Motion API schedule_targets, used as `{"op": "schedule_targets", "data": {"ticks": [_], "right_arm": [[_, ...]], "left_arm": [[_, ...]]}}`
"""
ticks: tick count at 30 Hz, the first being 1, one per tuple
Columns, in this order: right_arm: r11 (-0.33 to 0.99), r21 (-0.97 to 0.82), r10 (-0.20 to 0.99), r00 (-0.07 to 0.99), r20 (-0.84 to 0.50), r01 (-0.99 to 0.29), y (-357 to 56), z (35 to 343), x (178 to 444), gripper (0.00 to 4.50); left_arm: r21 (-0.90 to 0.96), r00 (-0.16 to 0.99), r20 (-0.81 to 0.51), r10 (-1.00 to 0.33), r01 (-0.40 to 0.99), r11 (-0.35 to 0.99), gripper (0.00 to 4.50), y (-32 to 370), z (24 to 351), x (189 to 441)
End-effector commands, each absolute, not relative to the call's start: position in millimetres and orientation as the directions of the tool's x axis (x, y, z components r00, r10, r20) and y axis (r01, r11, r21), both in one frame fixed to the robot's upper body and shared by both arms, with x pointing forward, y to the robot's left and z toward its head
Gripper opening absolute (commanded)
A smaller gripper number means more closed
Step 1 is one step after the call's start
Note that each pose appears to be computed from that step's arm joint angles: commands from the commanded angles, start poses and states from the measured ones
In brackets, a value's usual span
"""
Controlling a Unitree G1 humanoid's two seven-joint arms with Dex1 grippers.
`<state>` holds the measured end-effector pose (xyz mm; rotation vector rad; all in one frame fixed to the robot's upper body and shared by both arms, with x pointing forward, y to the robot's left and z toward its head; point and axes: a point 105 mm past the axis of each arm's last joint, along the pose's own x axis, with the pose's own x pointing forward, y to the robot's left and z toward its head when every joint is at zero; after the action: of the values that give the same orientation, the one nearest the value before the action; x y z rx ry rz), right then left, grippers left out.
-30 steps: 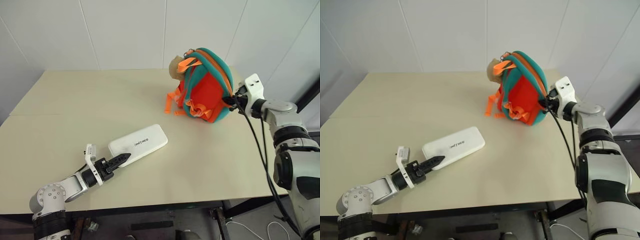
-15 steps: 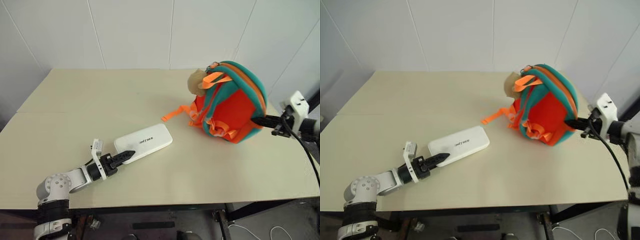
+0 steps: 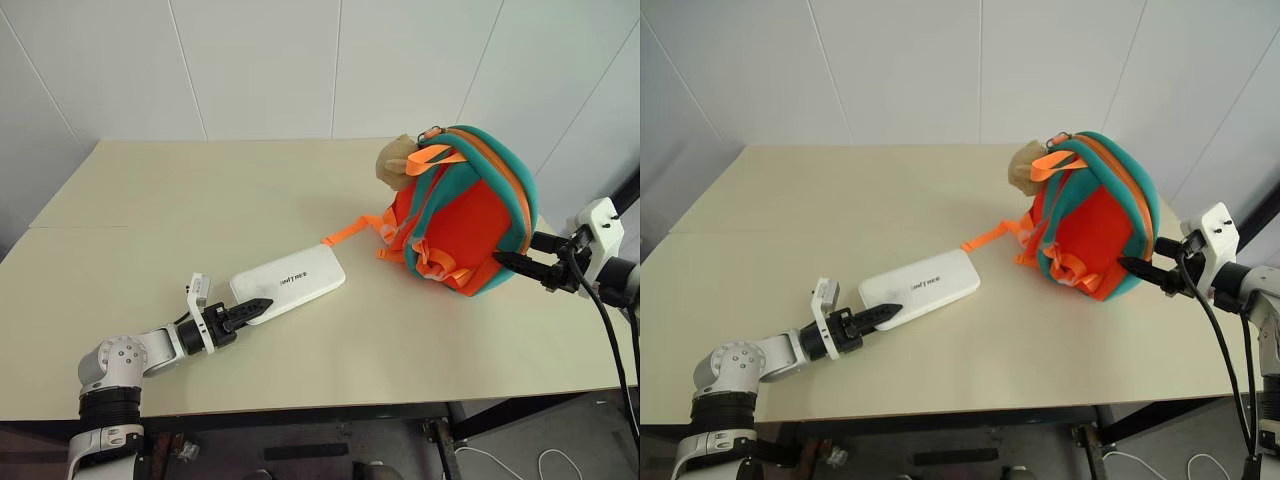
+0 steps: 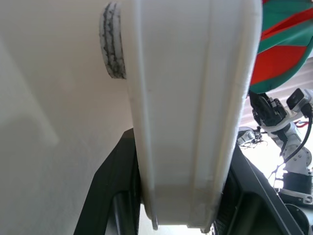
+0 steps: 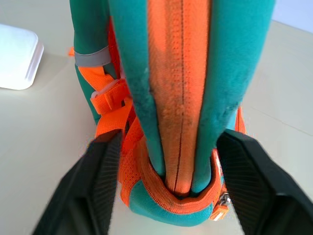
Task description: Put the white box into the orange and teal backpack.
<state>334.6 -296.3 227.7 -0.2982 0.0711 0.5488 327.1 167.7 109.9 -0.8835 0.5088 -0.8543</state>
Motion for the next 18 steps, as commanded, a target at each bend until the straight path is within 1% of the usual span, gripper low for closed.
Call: {"op": "schedule_targets", "data": {"ticks": [1, 3, 6, 10, 12, 14, 16, 18], "right_arm": [[0.827, -0.326, 0.457, 0.886, -0.082, -0.457, -309.6, 254.8, 319.9, 4.47], [0.837, -0.331, 0.433, 0.897, -0.085, -0.436, -316.5, 253.9, 314.2, 4.47], [0.835, -0.320, 0.443, 0.892, -0.090, -0.447, -317.0, 253.1, 305.2, 4.47], [0.776, -0.230, 0.568, 0.809, -0.154, -0.588, -291.6, 243.2, 280.2, 4.47], [0.762, -0.203, 0.589, 0.789, -0.175, -0.615, -284.7, 240.3, 273.5, 4.47], [0.755, -0.184, 0.600, 0.777, -0.192, -0.629, -280.2, 237.5, 269.8, 4.47], [0.715, -0.136, 0.654, 0.725, -0.217, -0.686, -262.7, 227.7, 265.6, 4.47], [0.684, -0.121, 0.693, 0.693, -0.197, -0.719, -244.1, 222.5, 271.1, 4.47]], "left_arm": [[-0.820, 0.578, -0.078, -0.812, 0.426, 0.382, 1.44, 169.8, 108.1, 330.1], [-0.821, 0.574, -0.078, -0.815, 0.427, 0.379, 1.44, 168.0, 107.2, 330.6], [-0.821, 0.565, -0.082, -0.821, 0.428, 0.377, 1.44, 166.4, 105.9, 330.2], [-0.819, 0.568, -0.087, -0.818, 0.427, 0.384, 1.44, 169.5, 105.1, 329.2], [-0.818, 0.571, -0.088, -0.816, 0.427, 0.387, 1.44, 171.2, 105.2, 328.6], [-0.817, 0.574, -0.088, -0.814, 0.426, 0.389, 1.44, 172.6, 105.3, 328.0], [-0.815, 0.586, -0.092, -0.805, 0.420, 0.399, 1.44, 177.2, 104.5, 325.8], [-0.814, 0.595, -0.094, -0.798, 0.416, 0.406, 1.44, 180.1, 104.1, 323.7]]}}
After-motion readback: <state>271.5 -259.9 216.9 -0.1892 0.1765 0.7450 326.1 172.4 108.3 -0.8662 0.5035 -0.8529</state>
